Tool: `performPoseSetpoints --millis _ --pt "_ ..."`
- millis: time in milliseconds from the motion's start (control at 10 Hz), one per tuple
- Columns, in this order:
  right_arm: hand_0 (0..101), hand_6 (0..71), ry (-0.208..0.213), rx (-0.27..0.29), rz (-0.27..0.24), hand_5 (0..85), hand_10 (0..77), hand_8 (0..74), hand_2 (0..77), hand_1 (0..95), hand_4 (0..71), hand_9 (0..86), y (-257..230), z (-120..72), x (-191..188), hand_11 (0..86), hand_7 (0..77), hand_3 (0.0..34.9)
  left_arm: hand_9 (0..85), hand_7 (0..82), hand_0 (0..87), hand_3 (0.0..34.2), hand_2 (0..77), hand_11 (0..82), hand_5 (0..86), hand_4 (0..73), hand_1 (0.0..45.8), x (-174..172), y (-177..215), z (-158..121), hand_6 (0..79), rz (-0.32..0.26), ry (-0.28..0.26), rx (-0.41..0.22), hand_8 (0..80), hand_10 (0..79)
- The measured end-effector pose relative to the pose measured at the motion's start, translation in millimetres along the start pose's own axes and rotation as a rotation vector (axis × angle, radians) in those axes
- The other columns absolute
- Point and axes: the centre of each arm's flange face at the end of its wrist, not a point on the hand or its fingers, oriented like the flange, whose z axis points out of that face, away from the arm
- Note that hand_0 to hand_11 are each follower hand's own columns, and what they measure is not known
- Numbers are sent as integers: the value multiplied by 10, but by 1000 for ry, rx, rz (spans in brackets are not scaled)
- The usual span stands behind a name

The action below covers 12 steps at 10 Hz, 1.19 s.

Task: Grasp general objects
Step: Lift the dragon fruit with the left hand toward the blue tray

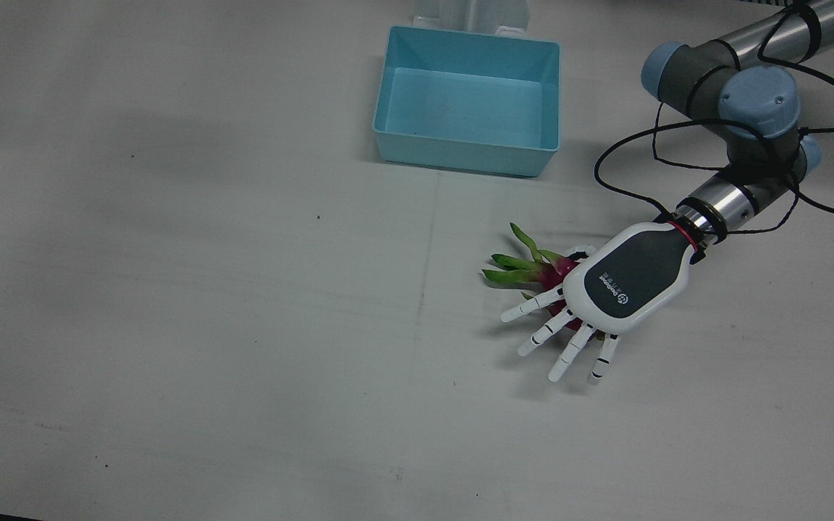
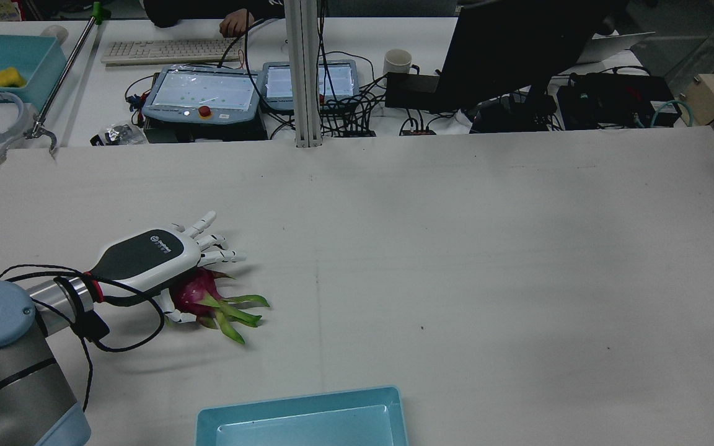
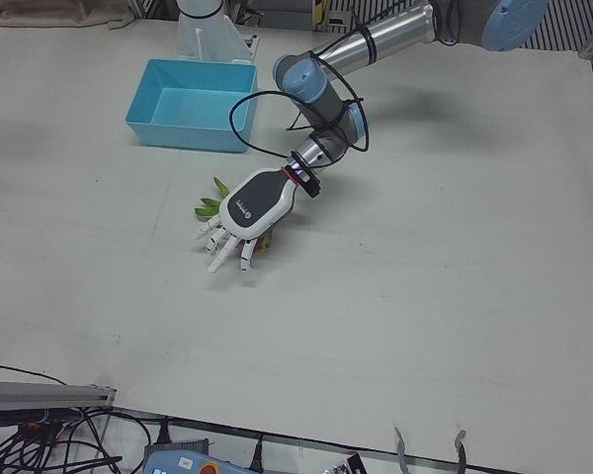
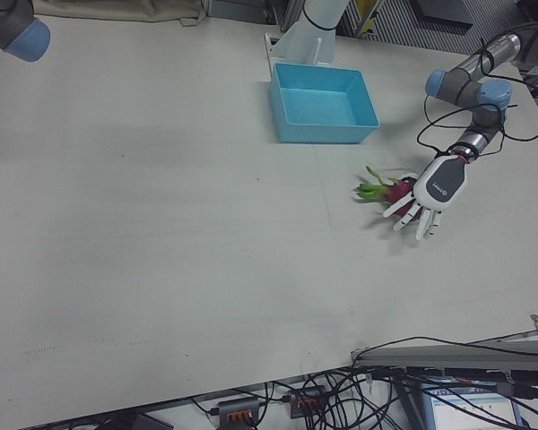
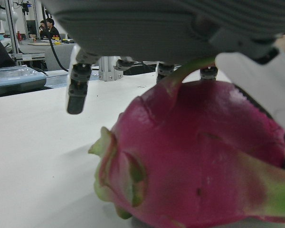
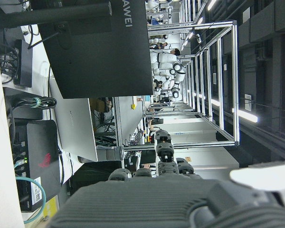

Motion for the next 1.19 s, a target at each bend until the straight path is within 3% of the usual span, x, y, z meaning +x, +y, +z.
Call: performPoseSetpoints --millis 100,199,299,398,498,597,697,796,896,995,1095,1195 --pt "0 0 0 0 0 5 0 0 16 54 0 5 0 0 0 5 0 1 11 376 542 249 327 256 213 33 0 -31 6 -16 109 0 2 1 147 164" --pt "0 0 0 0 0 5 0 0 16 54 0 5 0 0 0 5 0 0 5 442 542 221 327 289 235 60 0 -44 9 -22 196 0 3 2 191 185" --pt "0 0 0 0 0 5 0 0 16 54 0 5 -1 0 0 5 0 0 11 485 548 186 300 316 245 82 0 -54 11 -27 224 1 5 2 213 202" --pt "0 0 0 0 0 5 0 0 16 54 0 5 -1 0 0 5 0 0 11 485 548 186 300 316 245 82 0 -64 13 -30 224 3 6 3 213 202" --pt "0 0 0 0 0 5 0 0 16 54 0 5 -1 0 0 5 0 0 240 573 549 103 262 360 284 120 0 -69 18 -31 284 4 8 3 278 235" --pt "0 0 0 0 0 5 0 0 16 54 0 5 -1 0 0 5 0 0 316 622 548 63 251 518 316 158 0 -71 18 -31 316 5 11 3 333 371" --pt "0 0 0 0 0 5 0 0 16 54 0 5 -1 0 0 5 0 0 360 649 552 26 185 518 344 169 0 -81 19 -34 344 5 14 4 360 371" --pt "0 0 0 0 0 5 0 0 16 54 0 5 -1 0 0 5 0 0 360 649 552 26 185 595 344 169 0 -100 22 -38 344 5 18 6 360 458" --pt "0 0 0 0 0 5 0 0 16 54 0 5 -1 0 -1 5 0 0 436 676 554 6 153 704 415 169 0 -116 26 -41 409 4 21 7 420 649" --pt "0 0 -1 0 0 5 0 0 16 54 0 5 -2 0 -1 5 0 0 436 676 554 6 153 704 415 169 0 -129 28 -42 409 0 24 8 420 649" --pt "0 0 -1 0 0 5 0 0 16 54 0 5 -1 0 -1 5 0 0 475 676 555 6 158 742 442 185 0 -131 29 -42 442 -4 27 9 458 704" --pt "0 0 0 0 0 5 0 0 16 54 0 5 -1 0 -1 5 0 0 502 676 553 0 229 742 458 207 0 -116 25 -41 464 -9 31 9 469 704"
